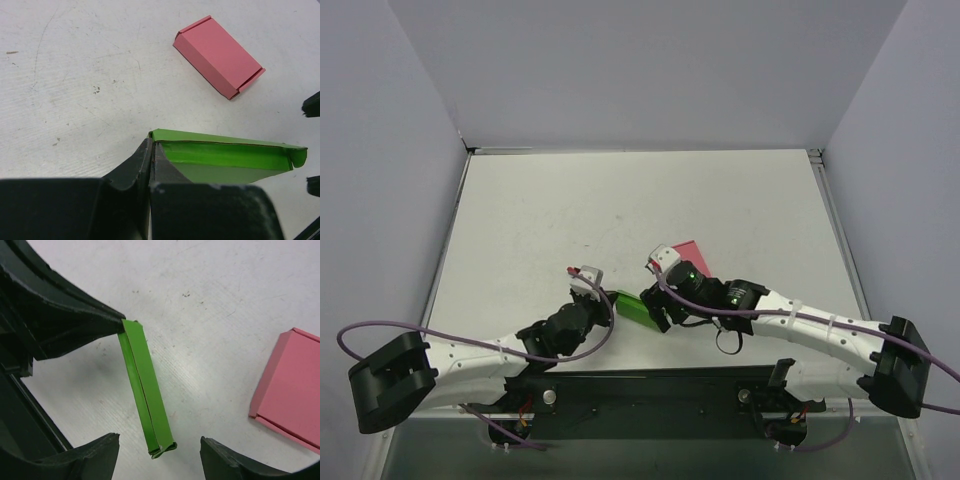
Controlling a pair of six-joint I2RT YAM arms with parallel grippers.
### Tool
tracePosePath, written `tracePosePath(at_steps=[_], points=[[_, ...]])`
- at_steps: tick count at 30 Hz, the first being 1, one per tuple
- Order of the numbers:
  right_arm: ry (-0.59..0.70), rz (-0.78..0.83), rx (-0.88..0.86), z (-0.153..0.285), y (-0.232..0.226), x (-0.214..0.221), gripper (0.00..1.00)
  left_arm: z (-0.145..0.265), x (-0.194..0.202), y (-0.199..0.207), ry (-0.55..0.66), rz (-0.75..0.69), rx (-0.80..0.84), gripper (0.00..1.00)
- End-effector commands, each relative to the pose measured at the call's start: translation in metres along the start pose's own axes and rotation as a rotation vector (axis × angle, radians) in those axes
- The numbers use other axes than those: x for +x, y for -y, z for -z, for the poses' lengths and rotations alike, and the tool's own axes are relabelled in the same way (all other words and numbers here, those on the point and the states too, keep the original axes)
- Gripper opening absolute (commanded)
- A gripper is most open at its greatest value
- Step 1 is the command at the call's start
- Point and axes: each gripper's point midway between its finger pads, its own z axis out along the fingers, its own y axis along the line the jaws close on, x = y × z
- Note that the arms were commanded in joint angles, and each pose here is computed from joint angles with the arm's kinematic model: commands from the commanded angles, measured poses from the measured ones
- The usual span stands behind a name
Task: Fold the paper box
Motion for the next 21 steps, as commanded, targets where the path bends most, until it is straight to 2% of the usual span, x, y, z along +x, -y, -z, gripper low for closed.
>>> tracePosePath(at_steps=[1,3,9,16,21], points=[[0.053,-0.173,0.135,0.023,0.021,-0.008,0.63,0.007,0.039,-0.020,-0.158,-0.140,-0.082,0.00],[0.053,-0.185,0.146,0.025,0.023,-0.005,0.54,0.007,0.041,-0.018,-0.164,-0.152,-0.085,0.00],[0.001,-0.228,0.143,0.027,0.019,0.013,0.37,0.006,0.042,-0.012,-0.175,-0.173,-0.092,0.00],[-0.043,-0.301,0.127,0.019,0.008,0.031,0.31,0.006,0.042,-0.011,-0.178,-0.177,-0.100,0.00],[-0.024,-0.320,0.136,0.012,0.004,0.029,0.30,0.007,0.042,-0.009,-0.178,-0.178,-0.098,0.00]])
